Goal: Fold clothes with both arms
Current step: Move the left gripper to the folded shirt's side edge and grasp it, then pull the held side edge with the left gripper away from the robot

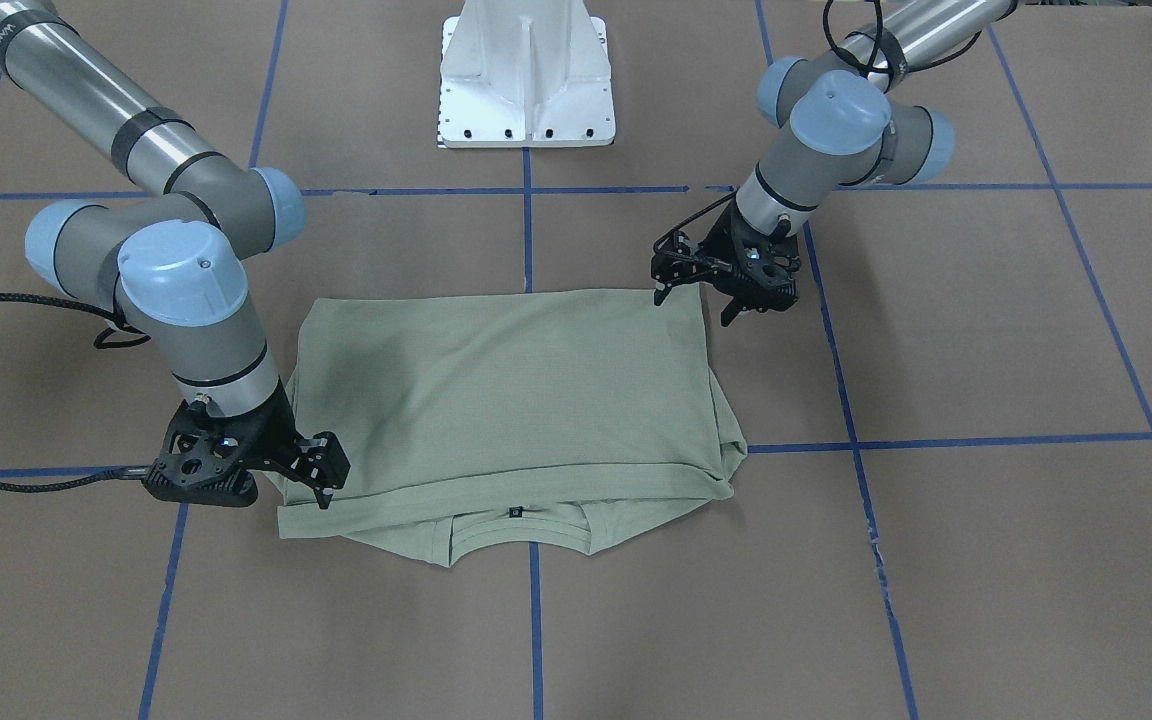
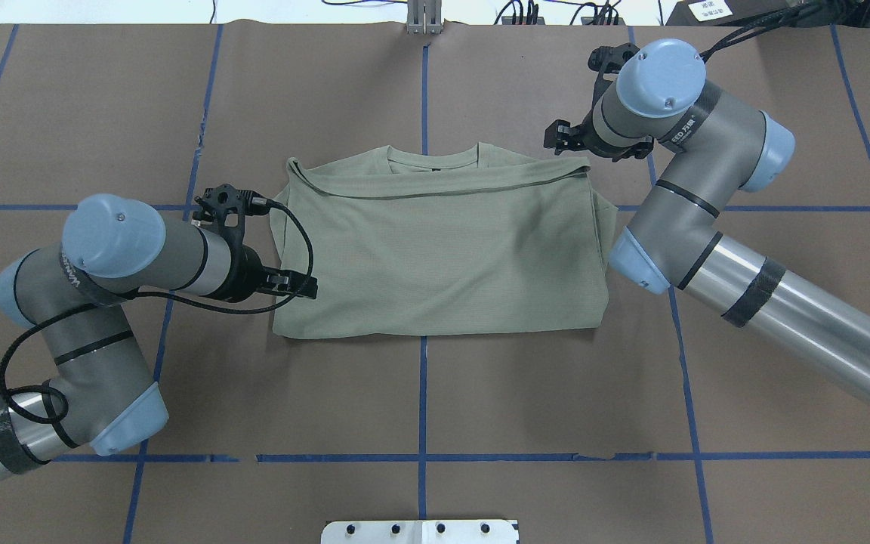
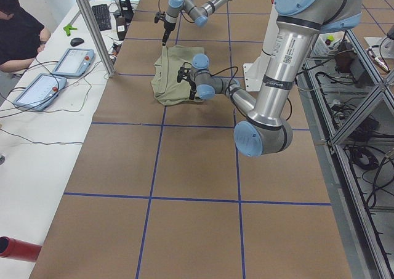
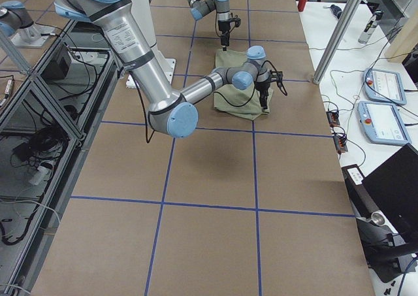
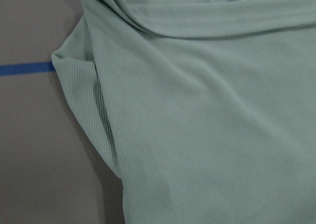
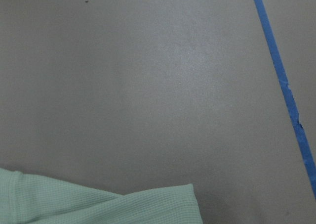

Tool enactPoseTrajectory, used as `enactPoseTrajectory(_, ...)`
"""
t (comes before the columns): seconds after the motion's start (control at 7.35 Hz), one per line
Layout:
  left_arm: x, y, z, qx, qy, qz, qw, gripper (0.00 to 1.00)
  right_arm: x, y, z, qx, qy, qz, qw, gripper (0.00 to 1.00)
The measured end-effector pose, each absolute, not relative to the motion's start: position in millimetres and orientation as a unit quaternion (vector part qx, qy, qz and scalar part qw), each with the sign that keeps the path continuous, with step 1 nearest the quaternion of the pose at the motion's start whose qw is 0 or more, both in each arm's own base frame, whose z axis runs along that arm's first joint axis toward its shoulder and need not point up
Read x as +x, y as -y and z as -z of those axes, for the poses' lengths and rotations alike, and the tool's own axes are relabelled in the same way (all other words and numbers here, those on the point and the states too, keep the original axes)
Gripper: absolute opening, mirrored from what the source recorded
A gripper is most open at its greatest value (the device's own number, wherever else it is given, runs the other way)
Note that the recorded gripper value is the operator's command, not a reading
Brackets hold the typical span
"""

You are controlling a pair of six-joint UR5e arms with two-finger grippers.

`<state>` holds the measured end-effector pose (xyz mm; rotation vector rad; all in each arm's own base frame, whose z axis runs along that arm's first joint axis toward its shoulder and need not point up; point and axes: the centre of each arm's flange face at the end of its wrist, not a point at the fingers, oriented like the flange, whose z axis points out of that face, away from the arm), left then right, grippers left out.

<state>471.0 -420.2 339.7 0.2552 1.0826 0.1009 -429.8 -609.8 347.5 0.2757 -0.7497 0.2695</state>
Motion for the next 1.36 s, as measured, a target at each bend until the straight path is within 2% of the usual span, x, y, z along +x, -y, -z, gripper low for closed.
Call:
enactPoseTrajectory(0.14,477,414,-344,0.118,-0.511,-0.051,0.850,0.35,-430,610,-347,0.134,0.364,-0.131,0.912,1.00)
enactPoseTrajectory(0.27,480,412,-345,0.116,-0.509,-0.052,0.851,0.01,-430,610,-347,0.134,0.364,-0.131,0.912,1.00)
enactPoseTrajectory(1.09,454,416,-366,0.132,-0.494,-0.078,0.856,0.00,-430,610,-349,0.133,0.363,-0.132,0.913,1.00)
enactPoseTrajectory(1.36,399,472,-393,0.185,-0.455,-0.102,0.865,0.00,-429,610,-350,0.132,0.363,-0.132,0.913,1.00)
